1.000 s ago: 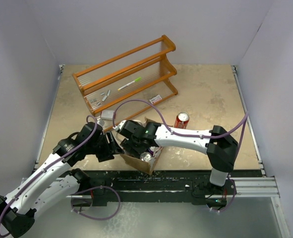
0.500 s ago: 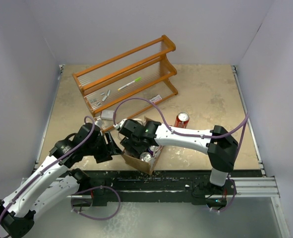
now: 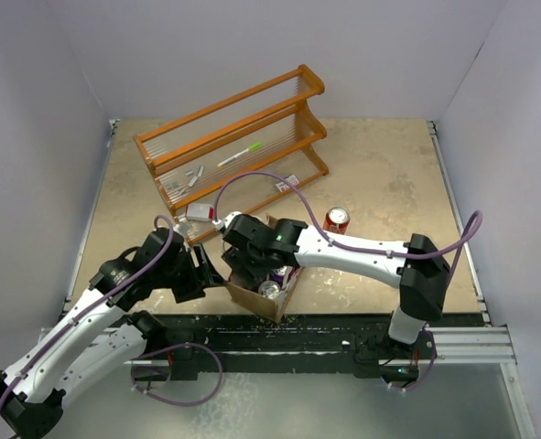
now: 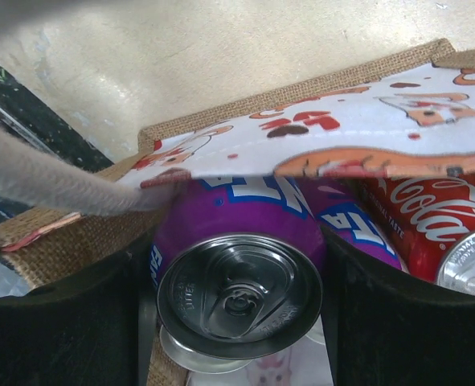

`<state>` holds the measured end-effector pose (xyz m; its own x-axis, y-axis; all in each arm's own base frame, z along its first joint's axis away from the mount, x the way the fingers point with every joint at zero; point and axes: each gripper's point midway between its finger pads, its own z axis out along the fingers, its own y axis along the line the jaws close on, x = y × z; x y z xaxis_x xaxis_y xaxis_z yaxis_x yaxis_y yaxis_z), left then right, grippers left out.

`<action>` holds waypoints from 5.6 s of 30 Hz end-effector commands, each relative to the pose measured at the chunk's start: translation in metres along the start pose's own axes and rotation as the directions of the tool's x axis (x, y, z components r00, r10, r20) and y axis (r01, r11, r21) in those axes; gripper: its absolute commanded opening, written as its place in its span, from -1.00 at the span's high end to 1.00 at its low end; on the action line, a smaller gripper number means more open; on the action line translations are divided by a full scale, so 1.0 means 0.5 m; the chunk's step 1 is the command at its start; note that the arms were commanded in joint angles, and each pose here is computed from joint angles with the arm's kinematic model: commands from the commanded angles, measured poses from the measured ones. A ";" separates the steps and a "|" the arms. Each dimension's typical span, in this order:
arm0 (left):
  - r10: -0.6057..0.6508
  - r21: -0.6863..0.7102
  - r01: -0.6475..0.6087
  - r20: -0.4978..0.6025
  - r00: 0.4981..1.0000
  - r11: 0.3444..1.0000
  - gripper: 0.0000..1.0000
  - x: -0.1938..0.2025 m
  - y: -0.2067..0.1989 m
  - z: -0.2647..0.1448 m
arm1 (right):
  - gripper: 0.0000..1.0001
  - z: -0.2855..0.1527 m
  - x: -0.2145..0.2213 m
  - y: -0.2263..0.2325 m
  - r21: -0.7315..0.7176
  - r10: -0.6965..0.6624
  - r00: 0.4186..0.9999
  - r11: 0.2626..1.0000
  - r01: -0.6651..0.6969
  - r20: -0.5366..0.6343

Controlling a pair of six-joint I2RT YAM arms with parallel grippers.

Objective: Take the beverage out of the canvas bag

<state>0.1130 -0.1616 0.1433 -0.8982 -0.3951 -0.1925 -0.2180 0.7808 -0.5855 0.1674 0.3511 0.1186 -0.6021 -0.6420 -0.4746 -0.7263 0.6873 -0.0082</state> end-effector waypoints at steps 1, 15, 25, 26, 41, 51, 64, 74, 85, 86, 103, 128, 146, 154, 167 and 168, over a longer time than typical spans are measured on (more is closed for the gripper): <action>0.012 0.014 -0.013 0.017 1.000 1.000 -0.39 -0.002 -0.009 -0.026 | 0.75 -0.086 -0.072 0.009 -0.039 0.094 0.986 0.995 -0.089 0.140; 0.007 0.056 -0.009 0.046 0.999 0.998 -0.40 -0.012 -0.025 -0.030 | 0.90 -0.262 -0.138 -0.006 -0.212 0.330 0.892 0.938 -0.273 0.310; -0.007 0.073 0.002 0.081 0.997 0.997 -0.42 -0.027 -0.037 -0.029 | 0.91 -0.446 -0.149 -0.165 -0.195 0.424 0.734 0.904 -0.382 0.530; -0.009 0.073 0.003 0.083 0.996 0.997 -0.43 -0.029 -0.037 -0.028 | 0.91 -0.460 -0.139 -0.188 -0.160 0.413 0.723 0.905 -0.394 0.553; -0.012 0.062 0.006 0.097 0.995 0.998 -0.59 -0.052 -0.060 -0.013 | 1.00 -0.351 0.076 -0.434 0.339 0.515 0.675 0.601 -0.724 0.528; -0.010 0.035 0.007 0.088 0.996 0.999 -0.66 -0.052 -0.060 -0.021 | 0.99 -0.192 0.127 -0.431 0.331 0.575 0.686 0.606 -0.723 0.446; -0.006 0.029 0.004 0.087 0.996 1.000 -0.70 -0.053 -0.065 -0.040 | 0.94 -0.076 0.161 -0.448 0.385 0.594 0.707 0.592 -0.708 0.385; 0.007 0.034 -0.010 0.095 0.995 0.999 -0.71 -0.050 -0.065 -0.064 | 0.62 -0.033 0.198 -0.441 0.409 0.635 0.696 0.568 -0.714 0.334; 0.046 0.052 -0.053 0.111 0.993 0.997 -0.74 -0.053 -0.074 -0.086 | -0.59 -0.054 0.210 -0.438 0.421 0.647 0.689 0.554 -0.718 0.326; 0.047 0.055 -0.054 0.115 0.992 0.997 -0.74 -0.053 -0.073 -0.088 | -0.62 -0.060 0.207 -0.437 0.414 0.646 0.688 0.556 -0.721 0.331; 0.044 0.089 -0.057 0.140 0.989 0.994 -0.80 -0.050 -0.066 -0.087 | -0.94 -0.205 0.175 -0.402 0.238 0.637 0.654 0.617 -0.750 0.408; 0.024 0.072 -0.036 0.157 0.987 0.997 -0.85 -0.036 -0.033 -0.111 | -0.88 -0.258 -0.151 -0.158 -0.379 0.578 0.804 0.782 -0.495 0.143; 0.053 0.038 -0.059 0.149 0.987 0.998 -0.89 -0.035 -0.021 -0.101 | -0.90 -0.110 0.006 -0.099 -0.173 0.519 0.849 0.832 -0.528 -0.095; 0.064 0.030 -0.070 0.151 0.986 0.997 -0.90 -0.037 -0.021 -0.105 | -0.91 -0.086 0.035 -0.120 -0.080 0.527 0.842 0.840 -0.536 -0.113; 0.065 0.026 -0.069 0.147 0.987 0.997 -0.90 -0.040 -0.026 -0.103 | -0.92 -0.031 0.079 -0.112 -0.005 0.501 0.848 0.860 -0.510 -0.173; 0.065 0.025 -0.069 0.146 0.987 0.997 -0.90 -0.040 -0.026 -0.103 | -0.92 -0.026 0.081 -0.111 0.001 0.499 0.848 0.862 -0.507 -0.176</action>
<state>0.1102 -0.1378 0.1840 -0.8563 -0.4060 -0.3191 -0.1635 0.7993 -0.5782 0.1811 0.2863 0.1223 -0.9312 -0.2551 -0.2605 -0.3251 0.9045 0.2762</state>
